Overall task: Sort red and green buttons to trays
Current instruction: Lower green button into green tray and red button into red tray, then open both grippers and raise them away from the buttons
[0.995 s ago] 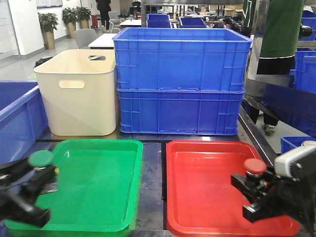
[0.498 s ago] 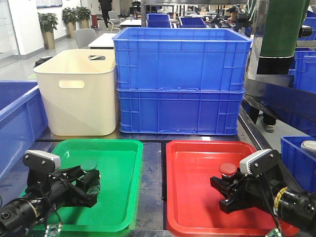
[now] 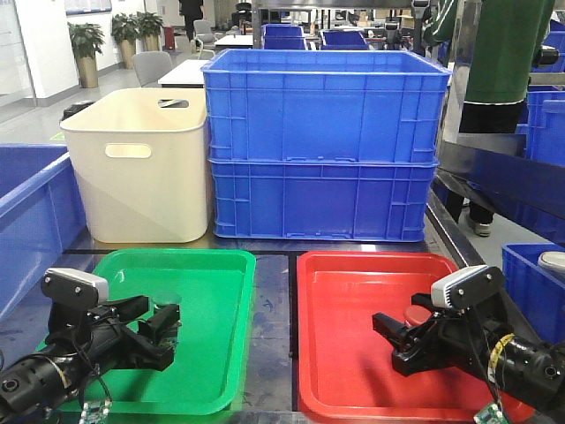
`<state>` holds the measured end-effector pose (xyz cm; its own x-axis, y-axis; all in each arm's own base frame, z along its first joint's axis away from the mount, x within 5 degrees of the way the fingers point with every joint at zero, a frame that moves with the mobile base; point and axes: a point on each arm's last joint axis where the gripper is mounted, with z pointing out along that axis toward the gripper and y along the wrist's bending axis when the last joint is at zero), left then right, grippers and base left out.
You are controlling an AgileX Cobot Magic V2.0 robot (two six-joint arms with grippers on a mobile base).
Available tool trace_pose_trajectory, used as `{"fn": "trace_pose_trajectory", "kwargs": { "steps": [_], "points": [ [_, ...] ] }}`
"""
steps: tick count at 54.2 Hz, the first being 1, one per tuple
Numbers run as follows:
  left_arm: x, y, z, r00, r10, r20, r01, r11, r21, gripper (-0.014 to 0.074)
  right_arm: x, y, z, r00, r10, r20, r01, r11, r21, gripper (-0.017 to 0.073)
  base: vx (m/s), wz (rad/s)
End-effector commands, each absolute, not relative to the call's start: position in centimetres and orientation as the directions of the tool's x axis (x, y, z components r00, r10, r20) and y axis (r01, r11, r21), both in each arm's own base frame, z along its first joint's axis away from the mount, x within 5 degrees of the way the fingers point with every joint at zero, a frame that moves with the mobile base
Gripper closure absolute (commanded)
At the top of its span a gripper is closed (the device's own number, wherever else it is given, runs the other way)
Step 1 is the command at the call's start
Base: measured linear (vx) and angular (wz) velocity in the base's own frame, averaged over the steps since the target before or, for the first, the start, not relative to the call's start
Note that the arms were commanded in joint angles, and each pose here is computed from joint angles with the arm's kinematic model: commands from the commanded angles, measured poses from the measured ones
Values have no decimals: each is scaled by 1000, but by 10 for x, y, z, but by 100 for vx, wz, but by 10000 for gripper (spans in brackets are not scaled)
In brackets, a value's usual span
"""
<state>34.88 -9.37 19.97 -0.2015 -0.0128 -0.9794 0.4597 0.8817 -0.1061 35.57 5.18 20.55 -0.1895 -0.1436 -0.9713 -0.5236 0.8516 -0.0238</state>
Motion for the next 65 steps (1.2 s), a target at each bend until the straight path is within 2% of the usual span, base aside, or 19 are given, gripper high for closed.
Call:
{"fn": "trace_pose_trajectory", "kwargs": {
  "steps": [1,11,17,22,25,29,33,34,42,51,65],
  "points": [
    [348,-96,240,-50,-90,-995,480,871,-103,40,355,54,243,-29,-79,-996,-541,839,-51,-73,0,0],
    [333,-90,275,-17,-63,-998,451,890,-64,34,341,52,279,46,-85,-995,-520,848,-97,-52,0,0],
    [315,-84,297,-45,-5,-999,425,905,-24,45,326,49,307,58,-54,-997,-480,874,-75,-24,0,0],
    [293,-78,314,-76,-5,-997,409,912,-35,124,311,44,328,35,-23,-999,-432,901,-36,32,0,0],
    [279,-75,316,-99,0,-995,408,912,-41,217,300,42,337,19,-39,-999,-411,911,-44,119,0,0],
    [256,-73,317,-109,-17,-994,424,904,-62,410,283,37,342,-41,-40,-998,-372,928,-21,294,0,0],
    [234,-70,313,-118,-21,-993,441,895,-72,596,262,36,339,-88,-46,-995,-360,933,-11,523,0,0],
    [228,-69,312,-120,-27,-992,444,893,-78,603,256,36,340,-87,-41,-995,-362,932,-7,578,0,0],
    [187,-63,301,-127,-58,-990,457,882,-110,601,216,38,323,-134,-51,-990,-390,921,5,573,0,0],
    [152,-57,293,-71,-44,-997,469,880,-72,599,195,38,313,-133,-79,-988,-398,917,-20,570,0,0],
    [140,-54,288,-56,-46,-997,467,882,-67,599,190,38,304,-154,-86,-984,-401,916,-17,570,0,0]
  ]
}}
